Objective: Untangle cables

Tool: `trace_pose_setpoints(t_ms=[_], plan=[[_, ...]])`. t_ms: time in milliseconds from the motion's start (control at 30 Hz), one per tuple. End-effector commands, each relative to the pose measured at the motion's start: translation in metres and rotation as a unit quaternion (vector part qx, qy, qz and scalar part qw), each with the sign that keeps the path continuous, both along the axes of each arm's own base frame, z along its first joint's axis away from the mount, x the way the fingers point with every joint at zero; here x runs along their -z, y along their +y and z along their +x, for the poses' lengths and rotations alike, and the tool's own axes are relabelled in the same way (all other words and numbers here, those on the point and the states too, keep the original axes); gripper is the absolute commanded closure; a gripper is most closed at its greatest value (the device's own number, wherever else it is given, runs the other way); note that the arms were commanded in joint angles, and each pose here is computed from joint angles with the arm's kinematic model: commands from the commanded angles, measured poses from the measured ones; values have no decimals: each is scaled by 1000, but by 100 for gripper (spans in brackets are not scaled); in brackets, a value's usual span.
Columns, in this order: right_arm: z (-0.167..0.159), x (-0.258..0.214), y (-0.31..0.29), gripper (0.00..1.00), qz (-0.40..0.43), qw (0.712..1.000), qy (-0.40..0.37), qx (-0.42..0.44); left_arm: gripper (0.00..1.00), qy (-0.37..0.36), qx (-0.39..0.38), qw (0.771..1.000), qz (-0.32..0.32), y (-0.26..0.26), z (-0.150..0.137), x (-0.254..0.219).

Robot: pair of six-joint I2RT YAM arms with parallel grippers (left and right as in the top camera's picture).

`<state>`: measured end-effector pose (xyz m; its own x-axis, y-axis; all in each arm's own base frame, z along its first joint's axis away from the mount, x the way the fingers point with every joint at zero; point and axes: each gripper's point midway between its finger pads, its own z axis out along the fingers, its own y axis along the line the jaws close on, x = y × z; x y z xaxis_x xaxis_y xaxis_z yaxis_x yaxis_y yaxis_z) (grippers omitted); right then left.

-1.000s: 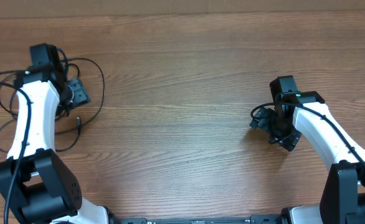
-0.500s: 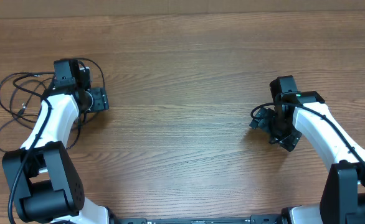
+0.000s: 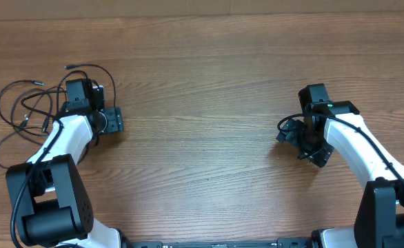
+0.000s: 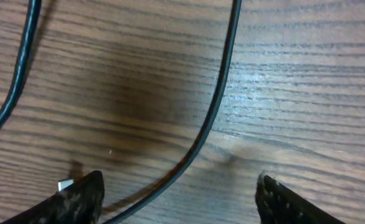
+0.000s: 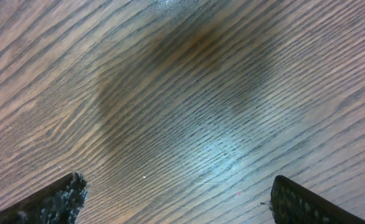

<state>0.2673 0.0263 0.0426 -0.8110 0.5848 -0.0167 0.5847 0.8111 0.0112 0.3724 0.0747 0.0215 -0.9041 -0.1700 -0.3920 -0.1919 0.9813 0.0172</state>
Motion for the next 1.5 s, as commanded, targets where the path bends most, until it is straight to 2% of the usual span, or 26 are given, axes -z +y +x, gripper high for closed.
trace_pose_setpoints(t_ms=[0,133,233,300,400,500,600,833,967,1167,1300,1467], plan=[[3,-5,1,7,2,1000,-12,0,21,10,7,1000,6,0,-9,12],[2,-5,1,7,2,1000,-12,-1,21,14,7,1000,5,-2,-18,23],[3,-5,1,7,2,1000,-12,0,29,21,6,1000,2,-4,-24,29],[2,-5,1,7,2,1000,-12,-1,41,25,6,1000,1,-4,-27,31],[2,-5,1,7,2,1000,-12,-1,67,29,-5,1000,-4,-5,-30,33],[3,-5,1,7,2,1000,-12,-1,85,28,-3,1000,-11,-7,-30,33],[3,-5,1,7,2,1000,-12,-1,95,25,2,999,-24,-12,-29,33],[-1,-5,0,7,1,1000,-4,-1,96,9,-10,1000,-26,-8,-14,11],[-2,-5,0,7,1,1000,-3,-1,96,-53,-27,998,-2,14,23,-58],[-2,-5,0,7,1,1000,-3,0,96,-124,-83,986,69,64,43,-148],[-1,-5,0,7,1,1000,-4,0,96,-143,-113,980,83,85,37,-178],[1,-5,1,7,2,1000,-10,0,94,-53,-189,980,31,81,-4,-143]])
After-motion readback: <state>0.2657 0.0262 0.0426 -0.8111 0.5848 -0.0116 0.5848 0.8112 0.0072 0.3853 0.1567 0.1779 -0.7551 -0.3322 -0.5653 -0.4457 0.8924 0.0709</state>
